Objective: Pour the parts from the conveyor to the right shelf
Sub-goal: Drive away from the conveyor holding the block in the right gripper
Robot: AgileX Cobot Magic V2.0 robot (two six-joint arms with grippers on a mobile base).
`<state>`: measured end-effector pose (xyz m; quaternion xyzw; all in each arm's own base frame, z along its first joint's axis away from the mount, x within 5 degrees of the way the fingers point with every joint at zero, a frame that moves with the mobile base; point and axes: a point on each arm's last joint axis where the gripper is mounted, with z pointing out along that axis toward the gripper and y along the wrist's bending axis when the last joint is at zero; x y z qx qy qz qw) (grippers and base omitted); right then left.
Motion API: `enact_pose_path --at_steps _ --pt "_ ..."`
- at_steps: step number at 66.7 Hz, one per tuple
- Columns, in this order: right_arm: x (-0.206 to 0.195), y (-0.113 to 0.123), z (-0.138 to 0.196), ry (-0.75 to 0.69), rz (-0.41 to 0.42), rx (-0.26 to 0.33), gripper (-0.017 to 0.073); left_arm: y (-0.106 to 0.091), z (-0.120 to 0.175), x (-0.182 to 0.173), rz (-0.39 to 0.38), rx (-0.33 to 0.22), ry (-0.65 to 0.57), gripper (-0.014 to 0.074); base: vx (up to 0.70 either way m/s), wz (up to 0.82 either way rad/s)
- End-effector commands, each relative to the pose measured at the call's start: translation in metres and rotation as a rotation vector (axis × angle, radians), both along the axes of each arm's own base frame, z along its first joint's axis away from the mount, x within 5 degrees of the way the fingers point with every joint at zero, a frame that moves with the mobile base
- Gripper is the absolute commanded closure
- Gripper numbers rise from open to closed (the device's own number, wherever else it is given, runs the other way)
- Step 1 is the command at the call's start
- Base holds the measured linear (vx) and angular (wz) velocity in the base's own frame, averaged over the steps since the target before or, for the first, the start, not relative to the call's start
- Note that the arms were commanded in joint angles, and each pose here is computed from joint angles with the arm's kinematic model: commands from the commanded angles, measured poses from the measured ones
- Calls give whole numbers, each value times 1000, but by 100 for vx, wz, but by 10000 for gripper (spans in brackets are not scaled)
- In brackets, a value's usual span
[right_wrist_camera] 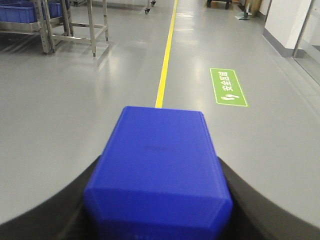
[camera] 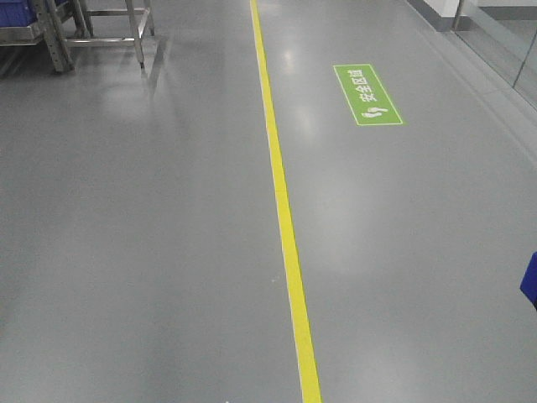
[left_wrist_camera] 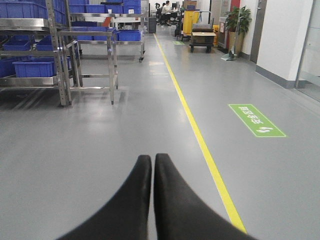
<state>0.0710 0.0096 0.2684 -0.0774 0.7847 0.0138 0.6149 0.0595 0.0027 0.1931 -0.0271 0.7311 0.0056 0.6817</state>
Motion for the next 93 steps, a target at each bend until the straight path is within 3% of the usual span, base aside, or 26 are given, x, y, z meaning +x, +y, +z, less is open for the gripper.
enact_pose_path --at_steps 1,55,93 --pt "2 -1 16 -98 -15 3 564 0 13 1 -5 -13 -82 599 41 11" --pt "2 -1 16 -100 -15 3 564 0 13 1 -5 -13 -82 599 54 7" --pt "2 -1 16 -100 -15 3 564 0 13 1 -5 -13 -82 599 62 -19"
